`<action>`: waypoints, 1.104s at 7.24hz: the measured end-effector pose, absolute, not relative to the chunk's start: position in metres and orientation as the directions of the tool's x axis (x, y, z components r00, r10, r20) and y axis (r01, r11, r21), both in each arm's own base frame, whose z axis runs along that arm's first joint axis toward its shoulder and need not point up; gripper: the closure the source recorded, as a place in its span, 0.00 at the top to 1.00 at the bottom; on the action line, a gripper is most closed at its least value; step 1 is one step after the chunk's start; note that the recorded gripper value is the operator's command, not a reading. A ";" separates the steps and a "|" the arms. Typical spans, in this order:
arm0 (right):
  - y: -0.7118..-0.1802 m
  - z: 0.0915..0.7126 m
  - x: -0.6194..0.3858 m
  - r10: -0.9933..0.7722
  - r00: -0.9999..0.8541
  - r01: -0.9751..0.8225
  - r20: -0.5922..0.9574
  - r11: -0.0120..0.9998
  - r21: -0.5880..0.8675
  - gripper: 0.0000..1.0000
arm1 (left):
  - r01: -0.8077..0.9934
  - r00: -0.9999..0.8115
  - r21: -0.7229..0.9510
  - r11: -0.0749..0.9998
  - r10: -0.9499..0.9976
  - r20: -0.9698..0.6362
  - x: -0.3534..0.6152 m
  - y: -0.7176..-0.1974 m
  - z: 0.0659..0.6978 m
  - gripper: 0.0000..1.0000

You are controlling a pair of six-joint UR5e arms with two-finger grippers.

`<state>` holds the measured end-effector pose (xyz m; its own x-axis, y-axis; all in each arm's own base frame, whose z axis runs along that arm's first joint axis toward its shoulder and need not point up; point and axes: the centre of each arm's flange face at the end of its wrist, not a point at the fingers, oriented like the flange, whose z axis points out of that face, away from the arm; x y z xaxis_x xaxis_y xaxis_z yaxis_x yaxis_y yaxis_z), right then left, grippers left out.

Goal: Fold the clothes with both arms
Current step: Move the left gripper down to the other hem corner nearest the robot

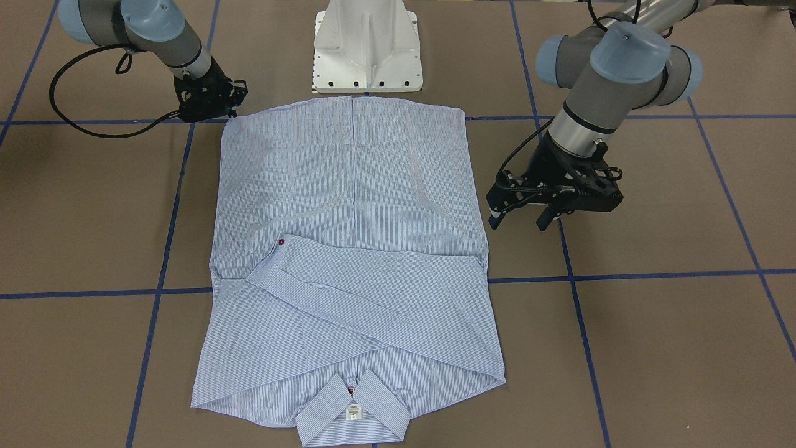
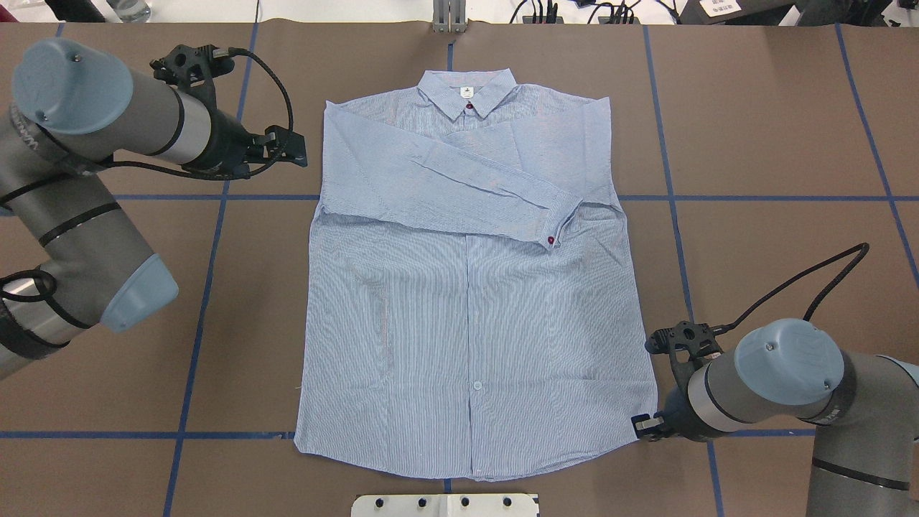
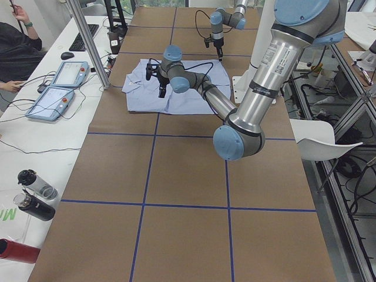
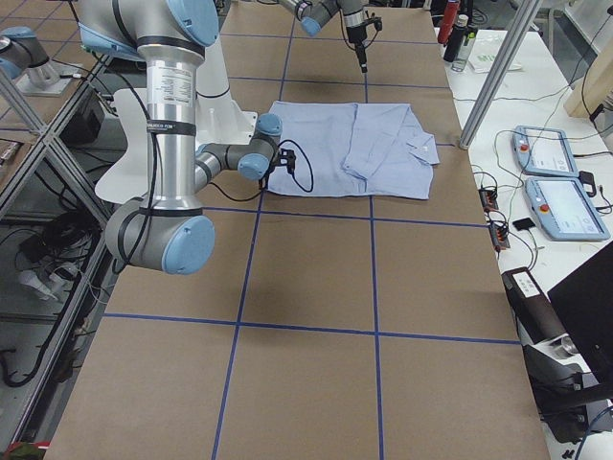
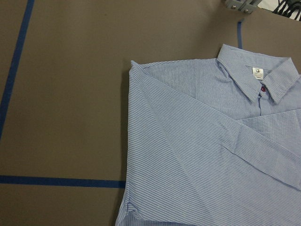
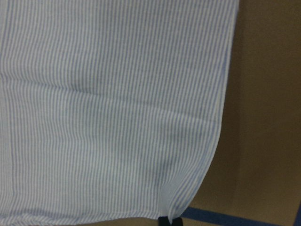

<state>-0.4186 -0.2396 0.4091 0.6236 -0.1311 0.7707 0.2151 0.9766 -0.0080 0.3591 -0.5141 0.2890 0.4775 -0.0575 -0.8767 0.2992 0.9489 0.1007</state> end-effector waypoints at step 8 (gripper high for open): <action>-0.261 0.355 -0.406 -0.075 0.546 0.134 0.834 0.991 0.001 0.00 | 0.193 0.471 -0.225 0.955 -0.291 -0.833 0.477 -0.249 0.322 0.87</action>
<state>-0.4055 -0.2612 0.3551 0.5465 -0.0748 0.8341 0.1338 0.9910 0.0012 0.4771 -0.2489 0.3216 0.4710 -0.2908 -0.8328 0.1929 0.9552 -0.2245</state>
